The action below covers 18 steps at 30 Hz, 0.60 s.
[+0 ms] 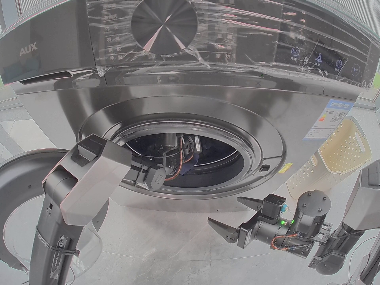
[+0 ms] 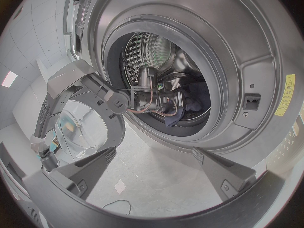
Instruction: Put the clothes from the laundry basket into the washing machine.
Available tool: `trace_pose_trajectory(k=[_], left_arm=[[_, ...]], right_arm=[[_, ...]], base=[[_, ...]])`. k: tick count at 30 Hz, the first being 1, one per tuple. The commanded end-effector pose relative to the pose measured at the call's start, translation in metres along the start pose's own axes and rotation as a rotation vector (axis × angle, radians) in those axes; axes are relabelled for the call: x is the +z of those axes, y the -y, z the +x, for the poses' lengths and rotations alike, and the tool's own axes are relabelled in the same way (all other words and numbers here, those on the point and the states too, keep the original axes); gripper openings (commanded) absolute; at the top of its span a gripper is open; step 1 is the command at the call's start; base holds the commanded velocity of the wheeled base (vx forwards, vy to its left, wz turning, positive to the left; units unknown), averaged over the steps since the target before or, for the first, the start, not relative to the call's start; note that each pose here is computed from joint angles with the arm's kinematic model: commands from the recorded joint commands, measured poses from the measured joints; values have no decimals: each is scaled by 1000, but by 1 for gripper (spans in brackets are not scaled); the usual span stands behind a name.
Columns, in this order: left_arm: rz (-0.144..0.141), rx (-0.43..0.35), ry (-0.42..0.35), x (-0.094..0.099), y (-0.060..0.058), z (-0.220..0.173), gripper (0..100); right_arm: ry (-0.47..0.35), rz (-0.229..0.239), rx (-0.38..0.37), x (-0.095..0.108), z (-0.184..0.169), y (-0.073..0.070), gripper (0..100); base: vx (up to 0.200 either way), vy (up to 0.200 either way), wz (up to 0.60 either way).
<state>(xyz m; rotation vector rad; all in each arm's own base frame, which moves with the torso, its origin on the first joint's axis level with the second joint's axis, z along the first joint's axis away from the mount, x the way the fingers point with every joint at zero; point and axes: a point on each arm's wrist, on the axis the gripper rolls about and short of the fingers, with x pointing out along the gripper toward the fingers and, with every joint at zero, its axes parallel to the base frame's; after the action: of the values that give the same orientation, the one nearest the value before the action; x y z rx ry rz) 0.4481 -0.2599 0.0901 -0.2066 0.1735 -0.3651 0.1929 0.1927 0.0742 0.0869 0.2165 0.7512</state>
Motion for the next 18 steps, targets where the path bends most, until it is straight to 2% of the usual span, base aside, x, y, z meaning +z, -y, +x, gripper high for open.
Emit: trace_pose_trajectory(k=[1,7,9,17,18], left_arm=[[-41,44,174,18,-6,22,0],[-57,39,260,28,-5,30,0],[-55,43,252,21,-7,33,0],[-50,41,256,20,-7,33,0],[-49,41,257,21,-7,33,100]], right_arm=[[0,0,1,0,0,0,100],[5,0,1,1,0,0,100],[6,0,2,1,1,0,100],[3,1,1,1,1,0,100],[5,0,1,1,0,0,100]], base=[[0,0,0],[0,0,0],[0,0,0],[0,0,0],[0,0,0]])
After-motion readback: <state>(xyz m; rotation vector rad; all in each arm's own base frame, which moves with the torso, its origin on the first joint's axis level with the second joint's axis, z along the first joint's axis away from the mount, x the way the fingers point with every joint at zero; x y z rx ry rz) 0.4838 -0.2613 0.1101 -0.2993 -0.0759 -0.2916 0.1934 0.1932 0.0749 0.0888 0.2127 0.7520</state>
